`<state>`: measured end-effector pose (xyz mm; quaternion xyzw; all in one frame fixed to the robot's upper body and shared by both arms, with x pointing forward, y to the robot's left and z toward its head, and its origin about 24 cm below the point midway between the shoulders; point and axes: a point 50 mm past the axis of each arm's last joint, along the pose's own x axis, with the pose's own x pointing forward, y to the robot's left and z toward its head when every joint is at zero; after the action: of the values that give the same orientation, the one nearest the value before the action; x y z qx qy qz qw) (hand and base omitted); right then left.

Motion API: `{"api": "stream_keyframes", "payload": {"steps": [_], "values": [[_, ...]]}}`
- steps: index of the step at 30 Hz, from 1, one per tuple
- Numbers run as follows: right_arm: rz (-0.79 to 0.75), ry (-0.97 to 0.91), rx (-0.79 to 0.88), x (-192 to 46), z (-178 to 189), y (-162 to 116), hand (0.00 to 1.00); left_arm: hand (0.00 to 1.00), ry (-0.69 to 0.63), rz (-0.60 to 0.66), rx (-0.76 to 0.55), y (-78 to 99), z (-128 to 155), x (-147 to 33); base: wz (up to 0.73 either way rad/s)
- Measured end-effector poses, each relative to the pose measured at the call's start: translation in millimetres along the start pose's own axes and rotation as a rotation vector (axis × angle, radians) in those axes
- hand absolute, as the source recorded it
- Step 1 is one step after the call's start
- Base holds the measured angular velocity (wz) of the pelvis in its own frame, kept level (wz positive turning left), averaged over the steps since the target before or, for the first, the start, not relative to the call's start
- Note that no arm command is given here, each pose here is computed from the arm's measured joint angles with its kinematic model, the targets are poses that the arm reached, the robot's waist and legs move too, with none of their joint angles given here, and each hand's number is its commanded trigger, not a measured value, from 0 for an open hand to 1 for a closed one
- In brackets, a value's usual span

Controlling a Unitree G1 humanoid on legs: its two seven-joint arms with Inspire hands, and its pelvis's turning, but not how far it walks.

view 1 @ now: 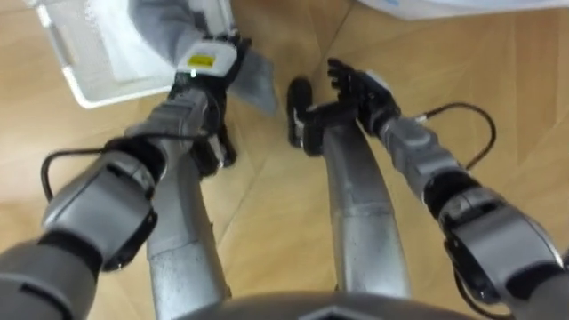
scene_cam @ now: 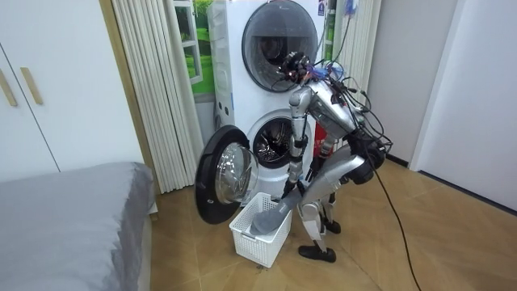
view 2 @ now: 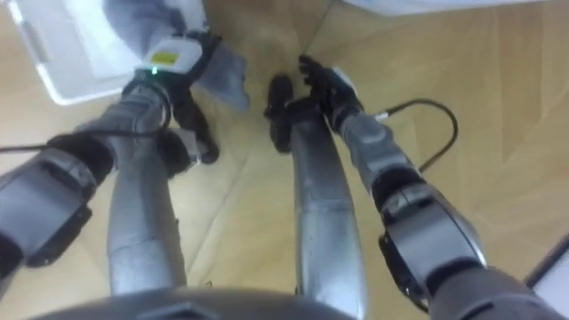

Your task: Put towel into washing machine

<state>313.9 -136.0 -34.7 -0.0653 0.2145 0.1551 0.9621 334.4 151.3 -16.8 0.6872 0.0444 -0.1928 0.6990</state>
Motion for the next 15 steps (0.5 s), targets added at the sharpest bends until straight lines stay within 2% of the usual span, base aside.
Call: {"api": "stream_keyframes", "payload": {"steps": [7,15], "values": [[-0.003,-0.04,-0.011,3.6,12.8,-1.1,0.0,1.0,0.009,0.058,0.057,23.3,-11.3,4.5,-0.02],[-0.001,-0.047,0.057,3.3,12.1,-1.3,0.0,1.0,-0.009,0.015,0.129,19.4,-12.9,3.2,0.0]]}}
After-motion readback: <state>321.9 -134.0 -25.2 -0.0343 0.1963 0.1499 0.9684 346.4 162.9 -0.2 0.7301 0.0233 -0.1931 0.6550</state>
